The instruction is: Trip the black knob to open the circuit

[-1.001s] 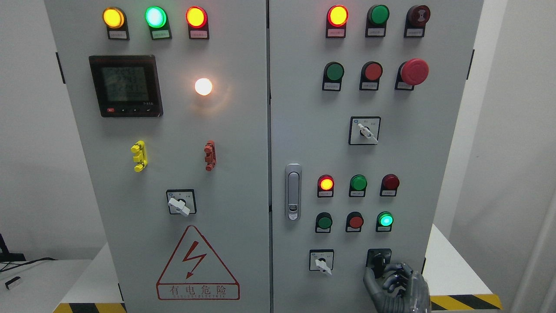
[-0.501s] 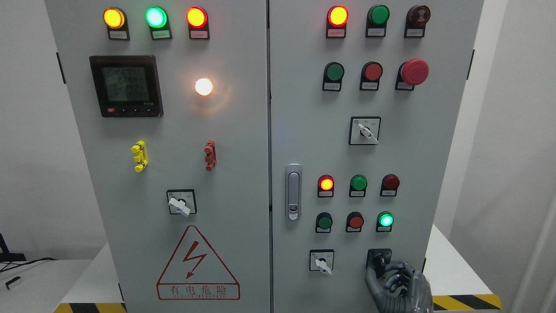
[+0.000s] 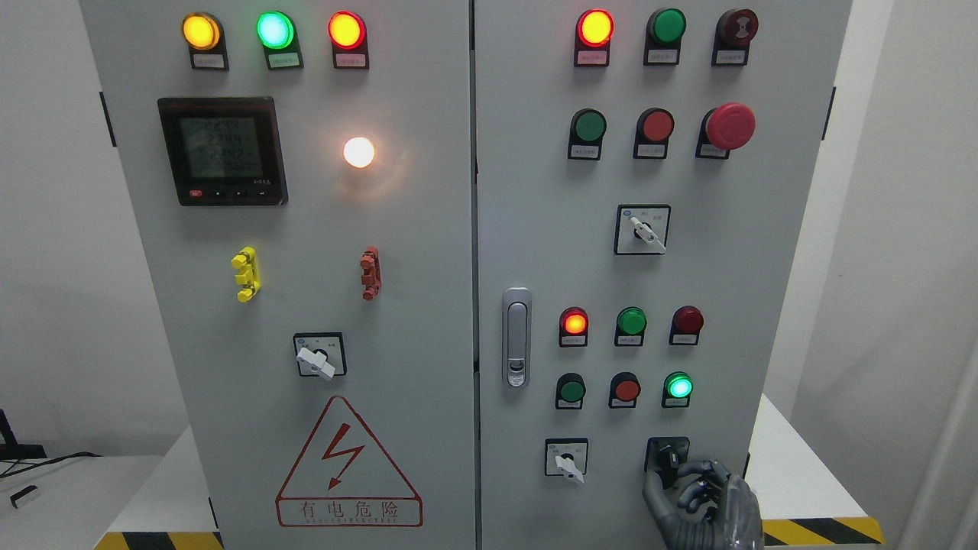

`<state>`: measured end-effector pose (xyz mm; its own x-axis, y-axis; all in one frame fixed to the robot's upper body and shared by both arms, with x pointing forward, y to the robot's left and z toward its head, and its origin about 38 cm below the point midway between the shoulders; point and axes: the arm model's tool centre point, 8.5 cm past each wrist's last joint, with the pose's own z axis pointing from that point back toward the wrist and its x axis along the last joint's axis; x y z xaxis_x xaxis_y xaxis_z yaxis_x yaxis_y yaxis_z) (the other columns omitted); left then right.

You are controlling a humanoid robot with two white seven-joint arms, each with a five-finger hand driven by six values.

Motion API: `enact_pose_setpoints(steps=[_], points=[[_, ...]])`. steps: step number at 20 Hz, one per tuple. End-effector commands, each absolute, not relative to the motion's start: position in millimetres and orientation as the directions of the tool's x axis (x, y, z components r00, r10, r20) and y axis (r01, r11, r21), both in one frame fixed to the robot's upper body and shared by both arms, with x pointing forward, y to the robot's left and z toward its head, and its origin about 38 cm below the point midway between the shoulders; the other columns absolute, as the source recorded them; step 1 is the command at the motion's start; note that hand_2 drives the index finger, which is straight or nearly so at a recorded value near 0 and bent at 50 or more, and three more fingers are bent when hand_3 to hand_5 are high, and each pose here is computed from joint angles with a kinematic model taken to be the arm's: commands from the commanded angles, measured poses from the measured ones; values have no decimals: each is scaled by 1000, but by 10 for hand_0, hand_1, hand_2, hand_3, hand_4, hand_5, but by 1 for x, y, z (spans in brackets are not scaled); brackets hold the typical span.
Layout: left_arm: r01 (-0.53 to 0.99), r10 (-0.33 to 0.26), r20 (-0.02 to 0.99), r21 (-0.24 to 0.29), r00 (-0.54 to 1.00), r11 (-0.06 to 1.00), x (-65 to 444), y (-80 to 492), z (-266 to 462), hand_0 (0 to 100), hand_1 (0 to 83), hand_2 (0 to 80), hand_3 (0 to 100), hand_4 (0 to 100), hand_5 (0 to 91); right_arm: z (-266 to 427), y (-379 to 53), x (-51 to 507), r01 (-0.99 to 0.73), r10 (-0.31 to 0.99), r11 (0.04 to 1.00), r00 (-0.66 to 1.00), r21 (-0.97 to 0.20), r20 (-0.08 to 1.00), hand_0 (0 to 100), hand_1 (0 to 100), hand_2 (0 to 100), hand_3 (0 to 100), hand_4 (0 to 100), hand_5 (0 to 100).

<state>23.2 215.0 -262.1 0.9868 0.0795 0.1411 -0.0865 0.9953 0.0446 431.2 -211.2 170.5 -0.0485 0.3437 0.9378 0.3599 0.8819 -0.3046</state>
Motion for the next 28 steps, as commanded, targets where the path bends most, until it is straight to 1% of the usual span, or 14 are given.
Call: enact_pose_setpoints(steps=[1, 12, 25, 28], points=[[-56, 49, 142, 45, 989, 997, 24, 215, -262, 120, 389, 0, 0, 0, 0, 170, -213, 431, 363, 352, 878, -46, -312, 935, 255, 788, 486, 829, 852, 974], [-56, 49, 140, 45, 989, 997, 23, 215, -262, 120, 389, 0, 0, 0, 0, 168, -217, 429, 370, 352, 875, -43, -312, 935, 267, 801, 461, 806, 836, 970], [-56, 49, 142, 45, 989, 997, 24, 215, -262, 120, 389, 0, 0, 0, 0, 167, -220, 427, 378, 349, 874, -48, -307, 936, 268, 799, 461, 802, 835, 969], [-56, 49, 140, 43, 989, 998, 23, 214, -262, 120, 389, 0, 0, 0, 0, 167, -221, 427, 378, 350, 873, -49, -307, 935, 268, 799, 441, 801, 835, 968]])
